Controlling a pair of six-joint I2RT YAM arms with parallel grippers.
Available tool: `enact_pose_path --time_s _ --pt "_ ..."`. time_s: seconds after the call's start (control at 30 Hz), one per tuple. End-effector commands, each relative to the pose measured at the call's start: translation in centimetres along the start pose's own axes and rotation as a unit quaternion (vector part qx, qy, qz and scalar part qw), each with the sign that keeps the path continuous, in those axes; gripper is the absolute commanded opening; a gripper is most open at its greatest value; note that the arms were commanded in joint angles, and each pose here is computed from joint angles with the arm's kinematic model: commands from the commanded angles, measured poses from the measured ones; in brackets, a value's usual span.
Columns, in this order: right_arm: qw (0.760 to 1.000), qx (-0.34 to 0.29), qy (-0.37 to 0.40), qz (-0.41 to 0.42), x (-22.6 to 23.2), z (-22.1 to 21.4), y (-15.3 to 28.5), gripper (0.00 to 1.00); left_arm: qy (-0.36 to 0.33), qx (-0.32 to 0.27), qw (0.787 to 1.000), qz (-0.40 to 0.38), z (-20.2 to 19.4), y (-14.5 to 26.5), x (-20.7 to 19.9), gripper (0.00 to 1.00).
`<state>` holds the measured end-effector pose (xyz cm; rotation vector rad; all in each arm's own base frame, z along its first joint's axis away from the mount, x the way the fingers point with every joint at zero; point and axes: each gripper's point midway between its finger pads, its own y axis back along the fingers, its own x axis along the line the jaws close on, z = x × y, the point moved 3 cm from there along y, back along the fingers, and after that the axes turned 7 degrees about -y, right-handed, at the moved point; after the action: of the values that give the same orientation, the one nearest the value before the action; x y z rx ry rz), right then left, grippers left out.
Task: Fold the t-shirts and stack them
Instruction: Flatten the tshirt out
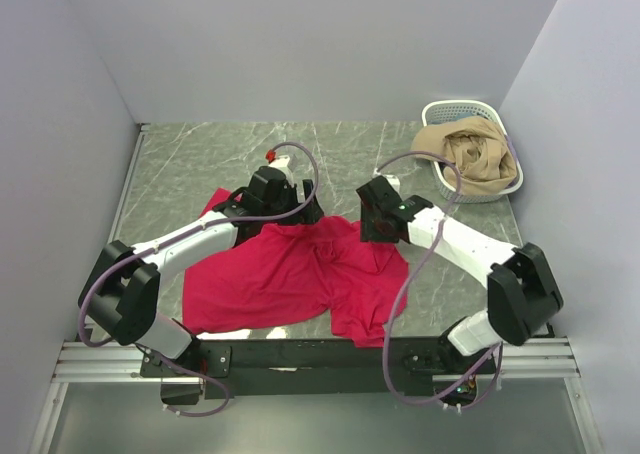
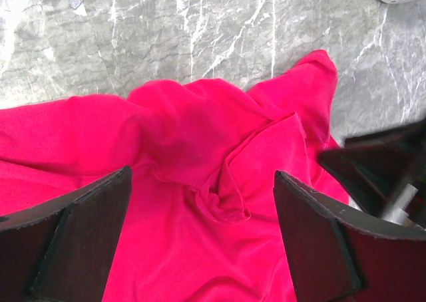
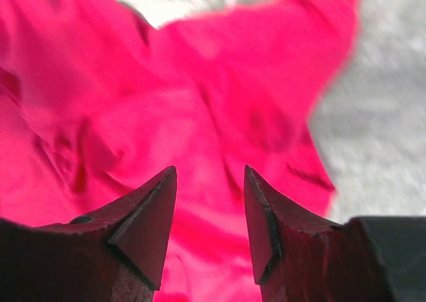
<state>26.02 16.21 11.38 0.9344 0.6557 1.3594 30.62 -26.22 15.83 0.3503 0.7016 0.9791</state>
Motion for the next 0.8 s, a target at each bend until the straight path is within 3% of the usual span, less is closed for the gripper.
enact_pose_path --time_s 0.0,0.33,0.77 --pt "0.999 -0.035 0.002 0.04 2.1 2.9 -2.5 0.52 -0.005 0.001 1.0 0.001 0.2 0.1 0.2 0.93" --pt "0.996 -0.024 -0.002 0.081 2.2 4.9 -5.0 0.52 0.002 0.001 1.0 0.01 0.1 0.1 1.4 0.93" --pt "0.991 0.02 0.007 0.133 3.5 3.7 -5.3 0.46 0.006 0.008 1.0 0.014 -0.2 0.0 2.1 0.94"
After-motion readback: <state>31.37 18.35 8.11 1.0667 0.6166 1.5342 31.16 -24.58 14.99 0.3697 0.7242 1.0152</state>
